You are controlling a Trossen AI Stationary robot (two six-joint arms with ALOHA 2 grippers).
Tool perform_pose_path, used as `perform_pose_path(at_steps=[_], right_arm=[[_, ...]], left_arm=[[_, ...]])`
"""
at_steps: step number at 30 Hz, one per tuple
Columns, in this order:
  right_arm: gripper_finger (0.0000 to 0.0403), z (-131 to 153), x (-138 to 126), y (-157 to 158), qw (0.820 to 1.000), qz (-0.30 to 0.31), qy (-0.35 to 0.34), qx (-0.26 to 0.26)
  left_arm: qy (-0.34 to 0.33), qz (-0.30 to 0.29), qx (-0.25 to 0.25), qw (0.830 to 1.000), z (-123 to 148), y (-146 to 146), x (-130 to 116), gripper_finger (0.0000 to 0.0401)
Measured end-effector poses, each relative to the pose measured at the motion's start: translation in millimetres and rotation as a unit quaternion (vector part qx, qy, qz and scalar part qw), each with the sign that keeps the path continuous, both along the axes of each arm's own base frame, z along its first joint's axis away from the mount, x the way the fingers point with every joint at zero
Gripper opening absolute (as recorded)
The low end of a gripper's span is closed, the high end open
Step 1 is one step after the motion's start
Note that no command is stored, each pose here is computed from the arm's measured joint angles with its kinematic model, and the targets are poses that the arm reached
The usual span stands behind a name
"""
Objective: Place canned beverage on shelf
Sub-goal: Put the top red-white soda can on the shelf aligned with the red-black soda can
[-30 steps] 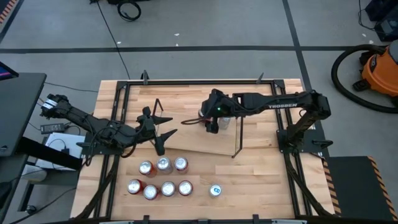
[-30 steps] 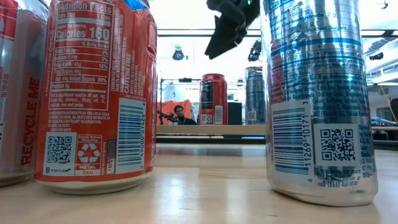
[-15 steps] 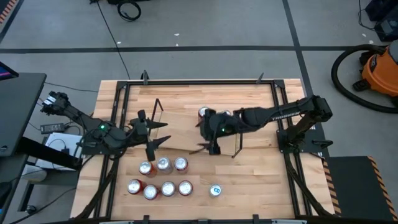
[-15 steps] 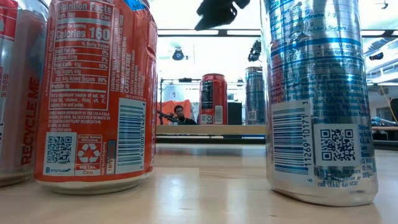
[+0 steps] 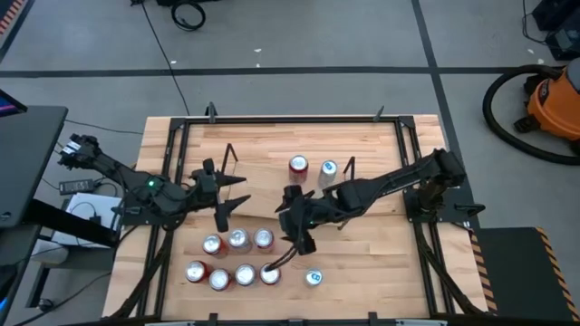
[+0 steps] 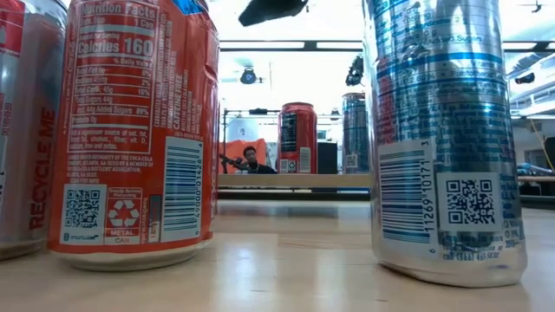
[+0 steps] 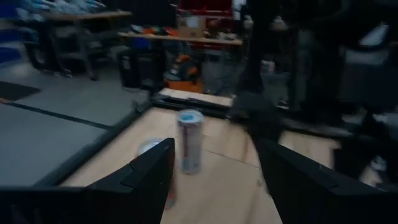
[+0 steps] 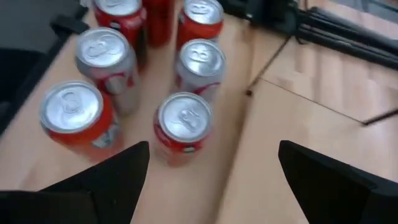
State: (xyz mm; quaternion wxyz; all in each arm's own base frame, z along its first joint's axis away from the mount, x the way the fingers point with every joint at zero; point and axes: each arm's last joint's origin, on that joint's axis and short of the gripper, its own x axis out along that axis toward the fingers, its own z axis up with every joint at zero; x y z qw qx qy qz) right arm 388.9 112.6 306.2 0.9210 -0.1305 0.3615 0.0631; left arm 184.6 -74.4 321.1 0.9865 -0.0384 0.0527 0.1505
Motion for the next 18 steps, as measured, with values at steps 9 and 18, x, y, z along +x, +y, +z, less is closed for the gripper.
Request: perform_pose_path(at_steps=[9, 18], right_arm=[[0.0368, 19, -40, 4, 0.994, -0.072, 0.03, -0.081], [0.0368, -9, -93, -7, 0.993, -0.092, -0.021, -0.077]], left_arm=[[0.037, -0.039, 0.003, 0.999, 2, -20, 19, 0.0244], [0.161, -0.084, 0.04, 0.983, -10, -48, 54, 0.0244]])
